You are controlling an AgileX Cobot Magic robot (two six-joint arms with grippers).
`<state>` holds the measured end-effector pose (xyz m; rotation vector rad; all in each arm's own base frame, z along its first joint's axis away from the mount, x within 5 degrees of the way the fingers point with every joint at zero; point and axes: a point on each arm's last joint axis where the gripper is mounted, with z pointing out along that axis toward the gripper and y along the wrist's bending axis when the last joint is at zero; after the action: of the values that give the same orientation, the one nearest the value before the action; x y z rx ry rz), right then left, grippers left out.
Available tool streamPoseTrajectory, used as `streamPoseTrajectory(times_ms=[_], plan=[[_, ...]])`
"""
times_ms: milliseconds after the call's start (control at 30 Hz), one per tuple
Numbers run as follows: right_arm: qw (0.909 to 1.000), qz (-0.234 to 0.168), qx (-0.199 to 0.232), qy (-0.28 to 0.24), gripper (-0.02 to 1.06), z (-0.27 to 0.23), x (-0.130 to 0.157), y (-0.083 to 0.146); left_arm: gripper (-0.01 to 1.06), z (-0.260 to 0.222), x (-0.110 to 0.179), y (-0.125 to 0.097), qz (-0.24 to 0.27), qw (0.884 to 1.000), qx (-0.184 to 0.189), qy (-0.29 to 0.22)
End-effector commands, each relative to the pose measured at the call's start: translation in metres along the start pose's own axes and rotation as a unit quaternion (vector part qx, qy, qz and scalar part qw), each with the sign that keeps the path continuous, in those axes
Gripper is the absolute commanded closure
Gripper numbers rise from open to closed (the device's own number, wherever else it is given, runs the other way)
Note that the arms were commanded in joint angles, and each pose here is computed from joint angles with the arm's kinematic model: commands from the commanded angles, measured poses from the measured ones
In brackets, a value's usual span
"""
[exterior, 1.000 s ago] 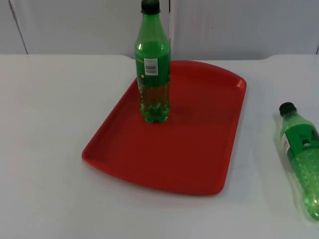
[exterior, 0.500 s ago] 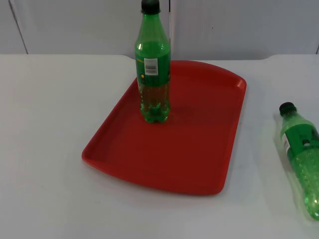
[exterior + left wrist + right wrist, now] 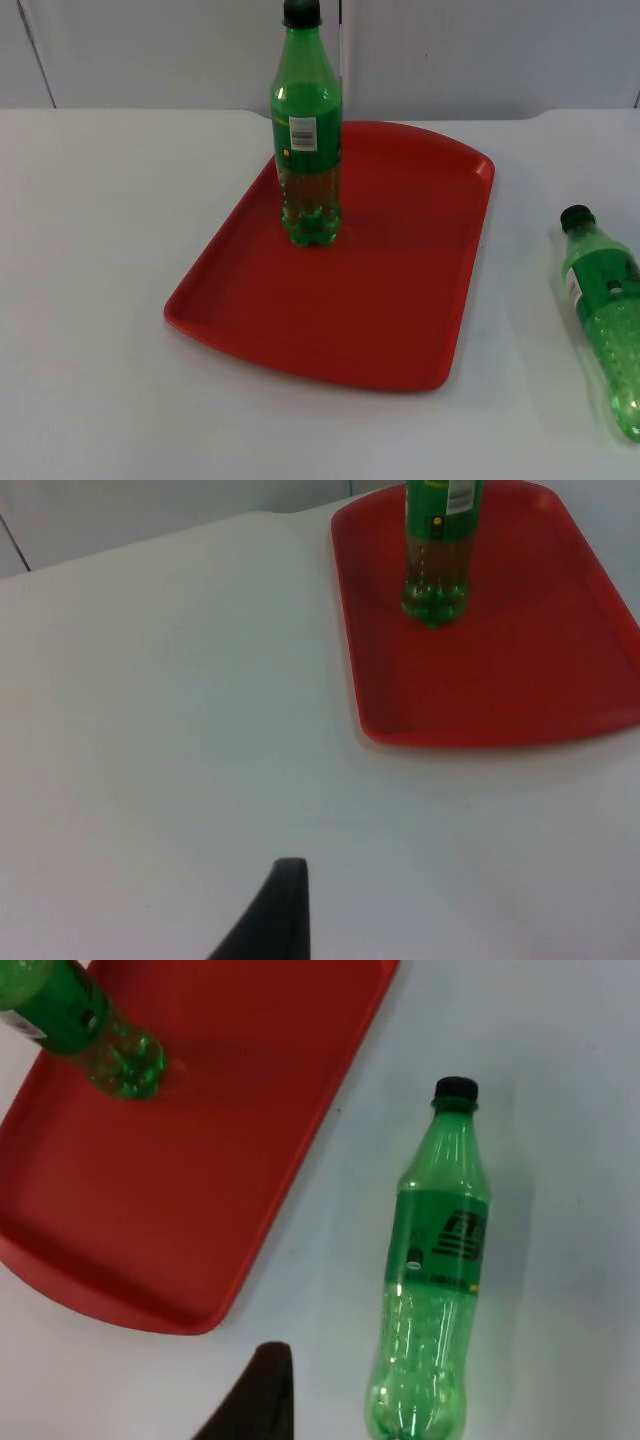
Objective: Place the bottle upright on the tray.
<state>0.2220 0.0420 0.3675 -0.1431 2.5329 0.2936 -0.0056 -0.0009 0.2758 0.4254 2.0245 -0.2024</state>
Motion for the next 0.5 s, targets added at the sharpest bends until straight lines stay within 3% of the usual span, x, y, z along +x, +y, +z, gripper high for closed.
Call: streamPoseTrajectory(times_ms=[0,133,467], plan=[[0.9999,0.006,-0.004,0.013,-0.01,0.006,-0.007,0.0,0.0,0.001,0.001,0.0,-0.001,1.0,0.0,0.001],[0.9981,0.032,-0.002,0.054,0.0,0.035,-0.024,-0.004,0.0,0.001,0.001,0.0,-0.001,1.0,0.0,0.001],[0.9867,0.084,0.023,0.137,0.02,0.099,-0.028,-0.018,0.0,0.001,0.001,0.0,-0.001,1.0,0.0,0.001]])
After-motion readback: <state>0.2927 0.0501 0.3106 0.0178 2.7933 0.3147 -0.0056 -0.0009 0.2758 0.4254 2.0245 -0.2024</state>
